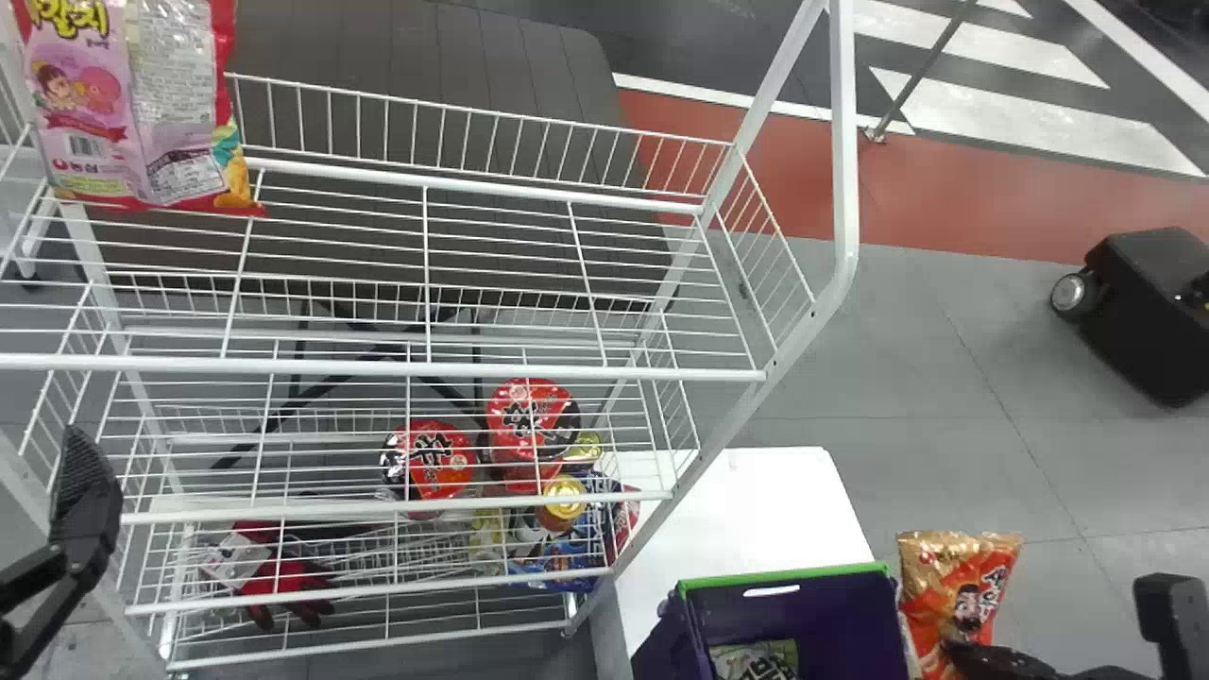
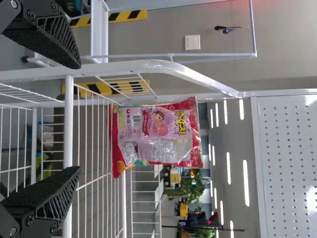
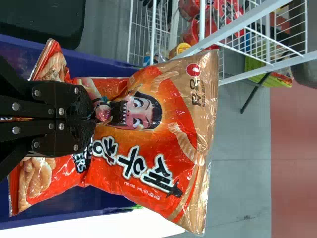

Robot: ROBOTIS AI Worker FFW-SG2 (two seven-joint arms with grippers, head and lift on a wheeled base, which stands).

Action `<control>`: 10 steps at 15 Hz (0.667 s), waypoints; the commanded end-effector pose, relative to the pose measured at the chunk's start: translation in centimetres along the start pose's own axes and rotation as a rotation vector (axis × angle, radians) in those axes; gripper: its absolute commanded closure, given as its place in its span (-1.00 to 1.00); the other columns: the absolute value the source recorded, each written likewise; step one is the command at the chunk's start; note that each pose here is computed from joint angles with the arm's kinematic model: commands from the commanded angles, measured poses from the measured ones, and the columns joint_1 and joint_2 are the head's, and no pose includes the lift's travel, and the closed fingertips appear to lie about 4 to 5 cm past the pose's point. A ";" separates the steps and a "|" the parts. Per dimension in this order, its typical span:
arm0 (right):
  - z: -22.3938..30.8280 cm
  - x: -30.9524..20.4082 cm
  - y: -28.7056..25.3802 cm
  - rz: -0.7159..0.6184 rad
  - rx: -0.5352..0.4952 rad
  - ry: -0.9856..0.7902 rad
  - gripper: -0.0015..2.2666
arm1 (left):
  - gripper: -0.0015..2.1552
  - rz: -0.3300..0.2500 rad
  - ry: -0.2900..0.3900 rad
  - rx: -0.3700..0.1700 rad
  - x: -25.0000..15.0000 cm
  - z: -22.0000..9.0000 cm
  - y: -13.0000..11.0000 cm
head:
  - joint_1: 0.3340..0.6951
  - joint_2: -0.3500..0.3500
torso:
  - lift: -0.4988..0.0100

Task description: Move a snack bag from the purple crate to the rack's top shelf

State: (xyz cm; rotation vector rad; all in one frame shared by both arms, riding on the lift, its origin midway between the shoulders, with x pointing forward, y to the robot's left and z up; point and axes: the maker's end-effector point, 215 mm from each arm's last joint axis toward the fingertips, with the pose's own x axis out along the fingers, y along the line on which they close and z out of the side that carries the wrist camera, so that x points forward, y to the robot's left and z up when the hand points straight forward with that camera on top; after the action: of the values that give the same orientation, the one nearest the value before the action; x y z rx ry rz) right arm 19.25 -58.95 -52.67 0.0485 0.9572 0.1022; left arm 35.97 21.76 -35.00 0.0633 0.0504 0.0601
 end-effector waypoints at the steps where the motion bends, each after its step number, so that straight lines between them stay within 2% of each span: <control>1: 0.5 -0.3 0.1 0.001 -0.001 -0.015 0.88 | -0.92 0.004 0.005 0.000 -0.1 -0.2 -0.2 | 1.00 -1.00 | 0.74; 10: 2.2 -1.9 1.2 0.036 0.013 -0.068 0.88 | -0.92 -0.003 0.003 -0.001 -0.3 -0.1 -0.7 | 1.00 -1.00 | 0.89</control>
State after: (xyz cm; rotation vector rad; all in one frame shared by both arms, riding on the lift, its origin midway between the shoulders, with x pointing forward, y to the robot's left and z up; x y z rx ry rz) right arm 19.84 -58.00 -49.95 0.0793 0.8938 0.1258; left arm 35.79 21.10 -35.01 0.0598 0.0517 0.0575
